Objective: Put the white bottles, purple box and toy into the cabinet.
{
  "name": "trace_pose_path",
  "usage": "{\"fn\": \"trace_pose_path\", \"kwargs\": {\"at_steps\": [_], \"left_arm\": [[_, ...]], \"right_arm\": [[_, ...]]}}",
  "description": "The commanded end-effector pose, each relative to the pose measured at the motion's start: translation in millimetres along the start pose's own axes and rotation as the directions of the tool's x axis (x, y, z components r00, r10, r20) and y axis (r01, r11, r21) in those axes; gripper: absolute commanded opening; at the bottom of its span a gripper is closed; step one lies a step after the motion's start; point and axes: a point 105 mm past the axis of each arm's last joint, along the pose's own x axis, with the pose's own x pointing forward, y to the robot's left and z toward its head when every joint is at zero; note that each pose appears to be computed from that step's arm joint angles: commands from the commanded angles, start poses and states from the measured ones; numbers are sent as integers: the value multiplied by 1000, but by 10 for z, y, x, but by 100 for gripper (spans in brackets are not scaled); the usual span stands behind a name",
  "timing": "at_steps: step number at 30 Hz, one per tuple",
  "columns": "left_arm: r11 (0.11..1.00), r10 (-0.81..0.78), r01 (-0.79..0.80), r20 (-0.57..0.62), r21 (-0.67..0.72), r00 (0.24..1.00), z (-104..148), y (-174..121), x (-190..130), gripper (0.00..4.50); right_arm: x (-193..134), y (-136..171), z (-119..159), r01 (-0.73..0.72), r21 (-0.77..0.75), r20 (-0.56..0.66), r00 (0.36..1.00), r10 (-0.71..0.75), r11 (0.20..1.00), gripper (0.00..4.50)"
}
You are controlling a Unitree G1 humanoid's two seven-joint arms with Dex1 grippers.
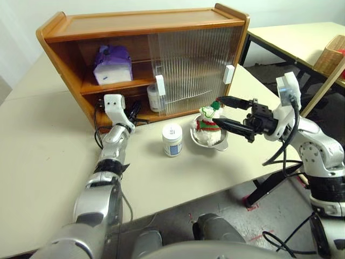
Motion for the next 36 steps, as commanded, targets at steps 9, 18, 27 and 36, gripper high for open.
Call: {"fn": "trace_pose_path", "kwargs": {"at_steps": [9, 18, 27, 36], "left_arm": [[923, -384, 384, -24, 3, 923, 190, -269, -553, 236], [694, -708, 720, -186, -7, 681, -112, -605, -977, 449], [669, -738, 743, -149, -34, 658, -138, -801, -886, 449], [652, -756, 757, -118, -44, 644, -190, -1043, -709, 449]], "right_arm": [[54, -1, -16, -27, 15, 4, 1000, 27, 1000, 450], [53, 0, -22, -26, 17, 4, 1000, 26, 1000, 450], [30, -2, -5, -21, 12, -1, 1000, 21, 1000, 450], [28, 6, 2, -21, 9, -5, 1000, 21, 1000, 450]]}}
